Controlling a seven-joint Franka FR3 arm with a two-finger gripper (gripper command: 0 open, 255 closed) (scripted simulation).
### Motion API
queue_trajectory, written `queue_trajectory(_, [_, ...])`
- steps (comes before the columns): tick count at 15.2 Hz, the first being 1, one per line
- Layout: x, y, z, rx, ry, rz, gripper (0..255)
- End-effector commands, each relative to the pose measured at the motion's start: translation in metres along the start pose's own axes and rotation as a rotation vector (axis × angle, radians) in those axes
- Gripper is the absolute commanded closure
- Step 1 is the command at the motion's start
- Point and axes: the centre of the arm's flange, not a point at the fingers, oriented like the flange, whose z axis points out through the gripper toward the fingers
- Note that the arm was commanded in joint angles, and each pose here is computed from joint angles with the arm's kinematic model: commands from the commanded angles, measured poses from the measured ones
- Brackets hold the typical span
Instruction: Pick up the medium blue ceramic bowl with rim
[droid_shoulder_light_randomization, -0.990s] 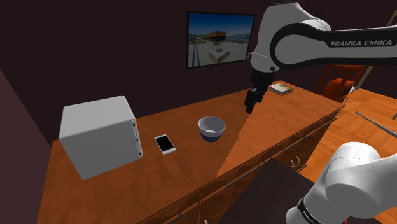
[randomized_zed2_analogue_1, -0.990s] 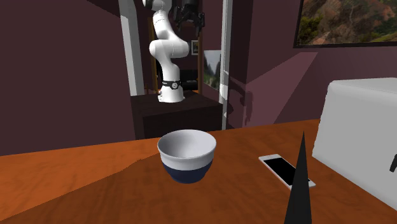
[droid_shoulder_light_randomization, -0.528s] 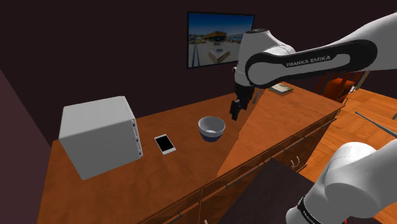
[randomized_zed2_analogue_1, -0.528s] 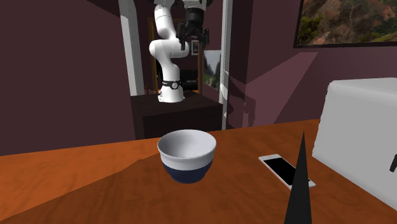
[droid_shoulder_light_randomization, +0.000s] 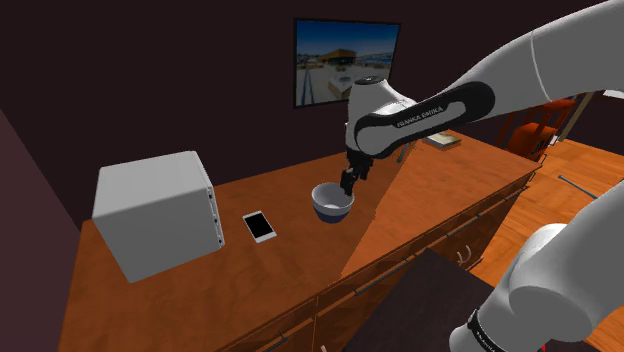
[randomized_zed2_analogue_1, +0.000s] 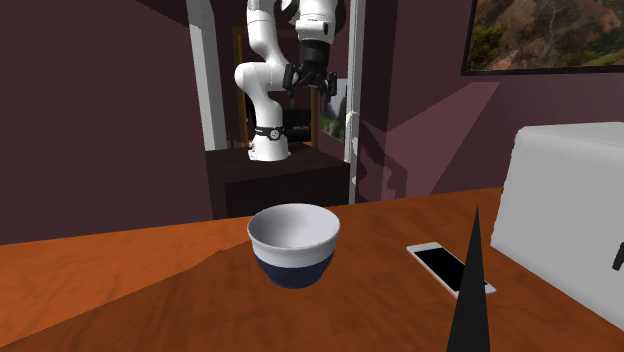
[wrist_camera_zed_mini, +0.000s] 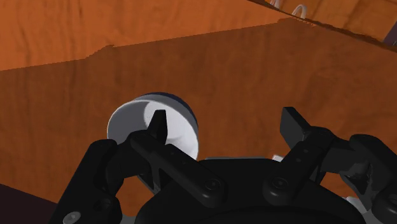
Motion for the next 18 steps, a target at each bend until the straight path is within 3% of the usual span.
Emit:
queue_trajectory(1, [0.018,0.0,0.022,-0.006,0.001,-0.001,0])
queue_trajectory(18, [0.159,0.024,0.194,-0.061,-0.002,-0.01,0])
